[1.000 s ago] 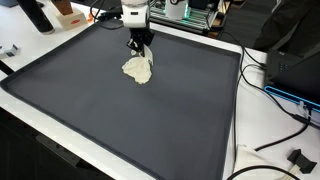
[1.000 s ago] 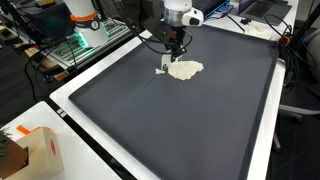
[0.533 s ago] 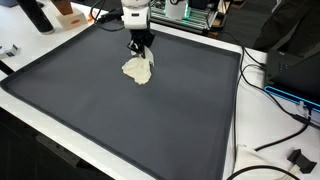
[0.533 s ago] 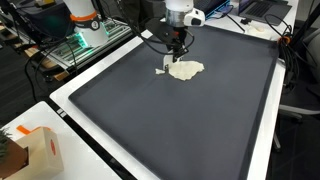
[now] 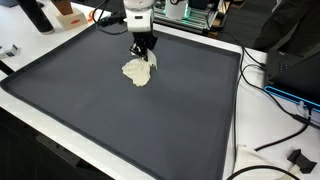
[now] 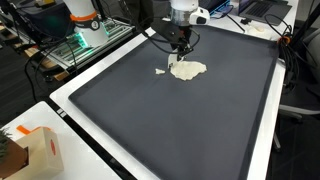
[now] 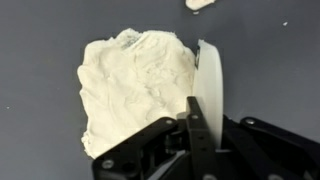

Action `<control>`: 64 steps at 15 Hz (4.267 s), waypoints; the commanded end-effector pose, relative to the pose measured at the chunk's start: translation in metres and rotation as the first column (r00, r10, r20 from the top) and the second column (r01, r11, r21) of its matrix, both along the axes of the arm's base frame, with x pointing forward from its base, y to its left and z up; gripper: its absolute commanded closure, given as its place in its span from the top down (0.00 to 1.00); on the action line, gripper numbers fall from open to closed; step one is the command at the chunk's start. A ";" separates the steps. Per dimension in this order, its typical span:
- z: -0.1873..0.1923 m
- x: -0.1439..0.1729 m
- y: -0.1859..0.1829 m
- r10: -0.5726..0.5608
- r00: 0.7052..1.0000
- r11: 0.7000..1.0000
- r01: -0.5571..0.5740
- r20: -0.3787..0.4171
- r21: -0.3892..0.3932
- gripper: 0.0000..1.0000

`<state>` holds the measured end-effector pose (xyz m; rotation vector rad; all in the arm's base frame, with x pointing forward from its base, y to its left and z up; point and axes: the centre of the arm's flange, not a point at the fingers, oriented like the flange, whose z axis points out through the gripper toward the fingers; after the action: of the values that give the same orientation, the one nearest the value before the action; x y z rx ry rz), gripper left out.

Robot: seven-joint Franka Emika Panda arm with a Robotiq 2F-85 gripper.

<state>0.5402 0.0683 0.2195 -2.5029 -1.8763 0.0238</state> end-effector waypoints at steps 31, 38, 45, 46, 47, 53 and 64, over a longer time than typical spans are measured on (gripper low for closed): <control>-0.047 0.011 0.007 0.010 1.000 0.998 -0.008 -0.022 0.069 0.01; -0.048 -0.024 -0.025 -0.099 0.994 0.995 0.099 -0.042 -0.001 0.01; -0.050 -0.038 -0.057 -0.137 0.991 0.990 0.137 0.011 -0.028 0.01; -0.051 -0.039 -0.061 -0.137 0.991 0.990 0.137 0.011 -0.030 0.01; -0.051 -0.040 -0.065 -0.138 0.990 0.990 0.139 0.010 -0.028 0.01; -0.059 -0.053 -0.091 -0.154 0.988 0.988 0.154 -0.014 0.004 0.01; -0.055 -0.034 -0.066 -0.029 0.999 0.986 0.032 -0.020 0.163 0.01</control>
<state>0.5103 -0.0085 0.2171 -2.5419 -1.7766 -0.1299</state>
